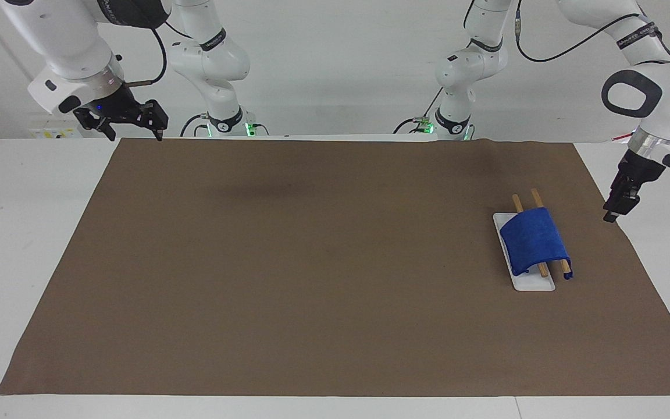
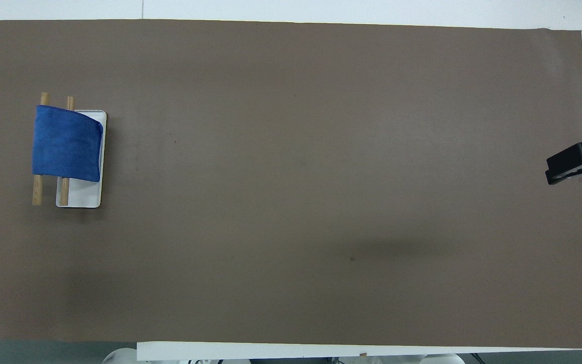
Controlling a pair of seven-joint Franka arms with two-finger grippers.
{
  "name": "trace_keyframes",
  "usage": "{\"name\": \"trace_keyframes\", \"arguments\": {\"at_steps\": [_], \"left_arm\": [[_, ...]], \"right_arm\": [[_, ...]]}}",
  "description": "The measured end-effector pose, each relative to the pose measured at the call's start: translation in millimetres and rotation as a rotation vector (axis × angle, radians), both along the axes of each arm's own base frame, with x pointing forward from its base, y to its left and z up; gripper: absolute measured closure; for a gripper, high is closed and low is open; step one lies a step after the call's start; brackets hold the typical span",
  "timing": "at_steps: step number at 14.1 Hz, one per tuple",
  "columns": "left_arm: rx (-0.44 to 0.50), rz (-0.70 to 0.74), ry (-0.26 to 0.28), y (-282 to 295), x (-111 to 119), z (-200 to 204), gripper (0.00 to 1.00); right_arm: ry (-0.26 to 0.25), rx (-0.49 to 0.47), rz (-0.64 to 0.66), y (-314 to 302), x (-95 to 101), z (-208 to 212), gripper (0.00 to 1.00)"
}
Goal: Right arm passes towel to left arm to hang
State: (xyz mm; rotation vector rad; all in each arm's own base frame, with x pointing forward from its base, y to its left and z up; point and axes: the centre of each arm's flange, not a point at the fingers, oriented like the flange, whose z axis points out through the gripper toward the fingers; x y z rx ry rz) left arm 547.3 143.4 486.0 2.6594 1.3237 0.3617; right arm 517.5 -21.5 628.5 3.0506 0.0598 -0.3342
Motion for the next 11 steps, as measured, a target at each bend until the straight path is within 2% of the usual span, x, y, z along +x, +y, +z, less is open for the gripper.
{"name": "trace_keyframes", "arguments": {"at_steps": [2, 3, 5, 7, 11], "left_arm": [[0.006, -0.026, -0.013, -6, 5, 16, 0.07], [0.009, -0.07, 0.002, -12, 6, 25, 0.0], [0.007, -0.237, 0.081, -34, 4, 50, 0.0], [0.007, -0.45, 0.165, -61, -5, 92, 0.0], [0.085, -0.768, 0.24, -139, -12, 156, 0.0]], "right_arm": [[0.005, 0.0, -0.001, -1, -1.1, -2, 0.0], [0.009, 0.0, -0.001, 0, -2.0, -4, 0.0], [0.016, -0.001, 0.0, 0, -4.1, -6, 0.0], [0.01, -0.002, 0.0, 1, -5.0, -6, 0.0], [0.002, -0.001, 0.006, 3, -5.0, -5, 0.0]]}}
